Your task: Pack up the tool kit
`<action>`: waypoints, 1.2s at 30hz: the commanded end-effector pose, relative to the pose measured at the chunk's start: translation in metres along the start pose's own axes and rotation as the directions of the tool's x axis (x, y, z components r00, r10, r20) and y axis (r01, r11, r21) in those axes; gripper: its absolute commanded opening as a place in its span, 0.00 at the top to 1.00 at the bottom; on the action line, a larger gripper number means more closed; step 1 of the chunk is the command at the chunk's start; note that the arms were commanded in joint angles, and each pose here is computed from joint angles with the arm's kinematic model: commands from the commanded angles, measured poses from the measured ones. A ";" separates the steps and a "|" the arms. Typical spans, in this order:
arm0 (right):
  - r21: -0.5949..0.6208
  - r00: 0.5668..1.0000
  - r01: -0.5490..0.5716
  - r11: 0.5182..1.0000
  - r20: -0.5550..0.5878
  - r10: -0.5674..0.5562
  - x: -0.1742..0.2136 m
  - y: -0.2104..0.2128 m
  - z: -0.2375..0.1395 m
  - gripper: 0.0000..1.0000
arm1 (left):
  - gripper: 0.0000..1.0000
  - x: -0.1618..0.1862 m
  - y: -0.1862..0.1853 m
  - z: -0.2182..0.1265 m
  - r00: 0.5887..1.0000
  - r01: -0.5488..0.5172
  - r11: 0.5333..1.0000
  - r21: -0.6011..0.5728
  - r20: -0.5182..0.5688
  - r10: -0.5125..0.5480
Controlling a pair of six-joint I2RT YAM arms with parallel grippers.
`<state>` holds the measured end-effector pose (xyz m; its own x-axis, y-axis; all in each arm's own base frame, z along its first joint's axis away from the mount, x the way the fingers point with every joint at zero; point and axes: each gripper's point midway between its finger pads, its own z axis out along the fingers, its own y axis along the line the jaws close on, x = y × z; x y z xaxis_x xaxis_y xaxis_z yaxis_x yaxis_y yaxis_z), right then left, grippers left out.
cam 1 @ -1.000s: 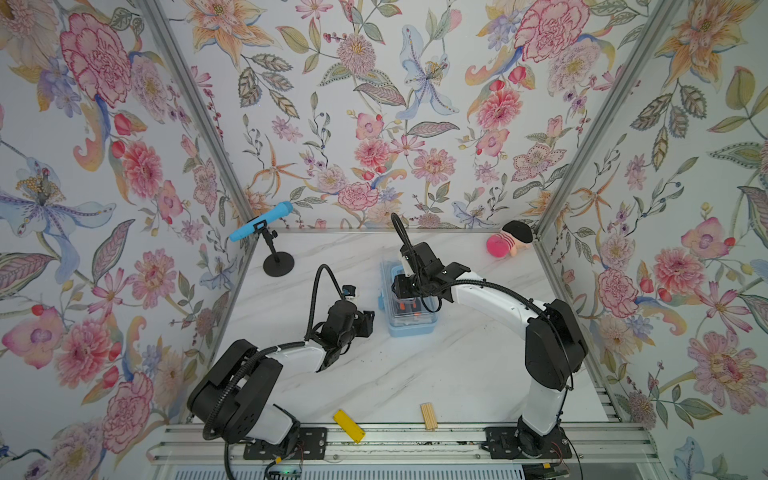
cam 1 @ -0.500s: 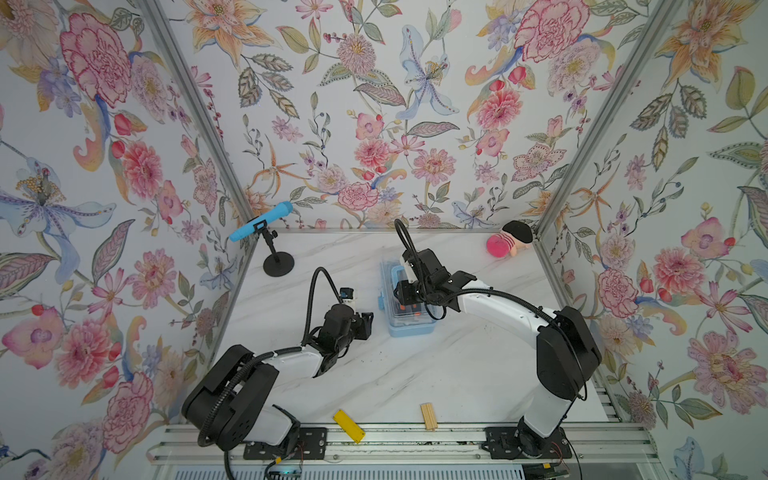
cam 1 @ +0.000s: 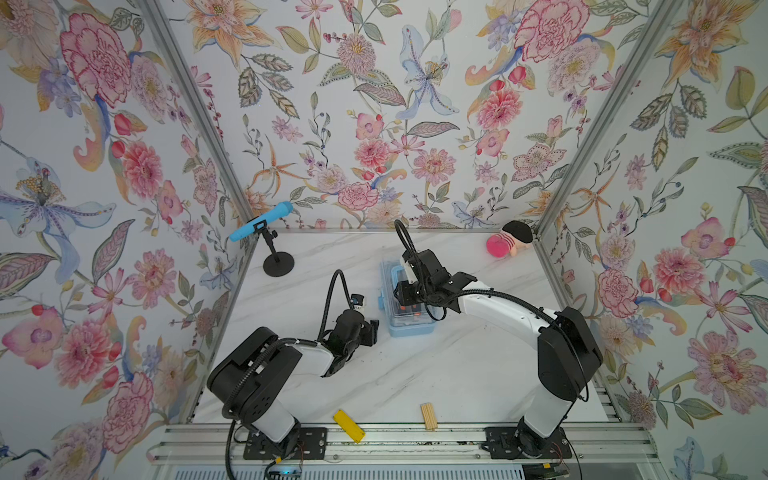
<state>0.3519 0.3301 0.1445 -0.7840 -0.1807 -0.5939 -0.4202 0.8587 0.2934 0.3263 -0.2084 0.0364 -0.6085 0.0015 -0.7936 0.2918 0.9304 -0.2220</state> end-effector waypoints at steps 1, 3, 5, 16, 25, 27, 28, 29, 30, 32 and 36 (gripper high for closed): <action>0.067 0.945 -0.006 0.998 -0.327 0.027 0.093 -0.022 0.016 0.57 | 0.33 -0.027 -0.010 0.008 0.994 -0.022 1.000 0.014 0.111 0.021; 0.066 0.944 -0.007 0.998 -0.329 0.028 0.093 -0.022 0.017 0.57 | 0.33 -0.029 -0.013 0.013 0.992 -0.025 0.999 0.024 0.128 0.022; 0.067 0.943 -0.007 0.998 -0.330 0.029 0.093 -0.023 0.017 0.57 | 0.33 -0.029 -0.016 0.019 0.989 -0.027 0.999 0.038 0.144 0.021; 0.079 0.937 -0.023 0.997 -0.345 0.049 0.099 -0.039 0.015 0.58 | 0.35 -0.029 -0.025 0.037 0.986 -0.075 0.997 0.037 0.152 0.069; 0.081 0.941 -0.028 0.996 -0.335 0.054 0.096 -0.048 0.009 0.59 | 0.35 -0.016 -0.066 0.018 0.981 -0.135 0.986 0.095 0.155 0.119; 0.087 0.941 -0.030 0.996 -0.333 0.058 0.096 -0.052 0.007 0.59 | 0.36 -0.010 -0.063 0.018 0.983 -0.123 0.989 0.087 0.149 0.109; 0.090 0.942 -0.026 0.996 -0.330 0.054 0.096 -0.053 0.005 0.59 | 0.36 -0.009 -0.060 0.019 0.984 -0.114 0.991 0.072 0.149 0.102; 0.089 0.945 -0.019 0.996 -0.324 0.047 0.094 -0.053 0.004 0.58 | 0.36 -0.007 -0.056 0.020 0.984 -0.113 0.992 0.056 0.146 0.103; 0.089 0.946 -0.018 0.996 -0.320 0.046 0.093 -0.053 0.003 0.59 | 0.36 -0.006 -0.053 0.021 0.984 -0.113 0.993 0.038 0.143 0.106; 0.086 0.949 -0.016 0.996 -0.312 0.042 0.090 -0.052 0.002 0.58 | 0.36 -0.007 -0.050 0.025 0.983 -0.120 0.993 0.010 0.142 0.118; 0.075 0.952 -0.017 0.997 -0.305 0.039 0.085 -0.049 0.002 0.59 | 0.37 -0.010 -0.049 0.037 0.979 -0.137 0.990 -0.028 0.145 0.140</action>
<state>0.3547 0.3130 0.1414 -0.7903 -0.1846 -0.5843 -0.4351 0.8404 0.3230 0.3362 -0.2564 0.0290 -0.4845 0.0736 -0.8717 0.3490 0.9300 -0.1155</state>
